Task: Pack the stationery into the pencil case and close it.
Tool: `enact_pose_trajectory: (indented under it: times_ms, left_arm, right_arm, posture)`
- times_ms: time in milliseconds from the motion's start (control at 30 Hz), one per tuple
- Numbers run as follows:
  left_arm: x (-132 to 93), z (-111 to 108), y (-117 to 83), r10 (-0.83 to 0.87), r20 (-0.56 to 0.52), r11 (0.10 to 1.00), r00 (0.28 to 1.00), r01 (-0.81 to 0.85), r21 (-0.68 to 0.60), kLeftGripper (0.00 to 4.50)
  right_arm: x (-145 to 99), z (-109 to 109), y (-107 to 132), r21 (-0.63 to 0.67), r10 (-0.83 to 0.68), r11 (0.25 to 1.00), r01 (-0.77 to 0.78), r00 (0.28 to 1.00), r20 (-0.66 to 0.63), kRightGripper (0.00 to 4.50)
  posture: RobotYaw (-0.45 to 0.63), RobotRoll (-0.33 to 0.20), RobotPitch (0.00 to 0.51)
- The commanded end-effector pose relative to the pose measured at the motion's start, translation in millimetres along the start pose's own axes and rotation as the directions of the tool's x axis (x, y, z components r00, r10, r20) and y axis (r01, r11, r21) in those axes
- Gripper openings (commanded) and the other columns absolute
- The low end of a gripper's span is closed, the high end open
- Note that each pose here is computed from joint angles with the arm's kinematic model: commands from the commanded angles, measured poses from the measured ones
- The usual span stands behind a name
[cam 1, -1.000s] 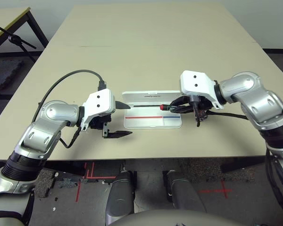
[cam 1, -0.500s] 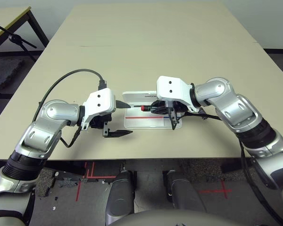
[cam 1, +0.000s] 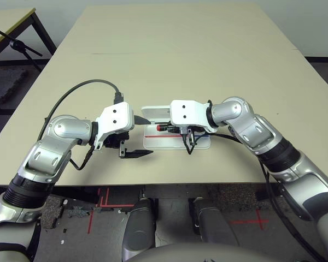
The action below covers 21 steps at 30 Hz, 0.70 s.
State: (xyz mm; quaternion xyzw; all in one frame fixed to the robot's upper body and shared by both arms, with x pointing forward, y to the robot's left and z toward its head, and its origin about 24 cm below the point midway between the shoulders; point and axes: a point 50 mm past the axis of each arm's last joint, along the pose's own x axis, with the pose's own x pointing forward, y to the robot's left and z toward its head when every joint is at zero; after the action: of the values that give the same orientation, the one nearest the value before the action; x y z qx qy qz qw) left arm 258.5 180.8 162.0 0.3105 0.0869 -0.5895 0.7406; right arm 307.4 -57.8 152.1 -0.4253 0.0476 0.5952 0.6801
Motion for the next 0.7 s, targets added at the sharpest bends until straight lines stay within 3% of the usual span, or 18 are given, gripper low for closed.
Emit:
enact_pose_trajectory:
  times_ms: [33,300,367,500,700]
  left_arm:
    - [3.3,0.6,-3.2,-0.023,-0.014,1.0,1.0,0.023,0.015,4.5]
    - [3.9,0.6,-3.5,-0.028,-0.015,0.999,1.0,0.028,0.016,4.5]
    - [3.6,-0.1,-3.5,-0.027,-0.017,1.0,0.999,0.027,0.014,4.5]
    - [3.2,-2.3,-4.0,-0.024,-0.024,1.0,0.999,0.024,0.013,4.5]
    - [2.9,-3.1,-4.4,-0.023,-0.023,1.0,0.999,0.023,0.011,4.5]
  right_arm:
    - [7.4,-9.7,7.4,-0.005,0.019,1.0,-0.019,0.999,-0.027,0.48]
    - [11.9,-12.9,7.7,-0.004,0.0,1.0,-0.001,1.0,-0.025,0.48]
    - [11.6,-12.4,7.0,-0.003,-0.003,1.0,0.003,1.0,-0.022,0.71]
    - [9.9,-9.9,3.3,0.009,-0.024,1.0,0.024,1.0,-0.007,1.86]
    - [2.4,-9.6,-0.1,0.045,-0.03,0.999,0.029,0.999,0.013,4.14]
  posture:
    - [0.06,0.0,0.107]
    - [0.06,0.0,0.112]
    - [0.06,0.0,0.112]
    - [0.06,0.0,0.112]
    - [0.06,0.0,0.112]
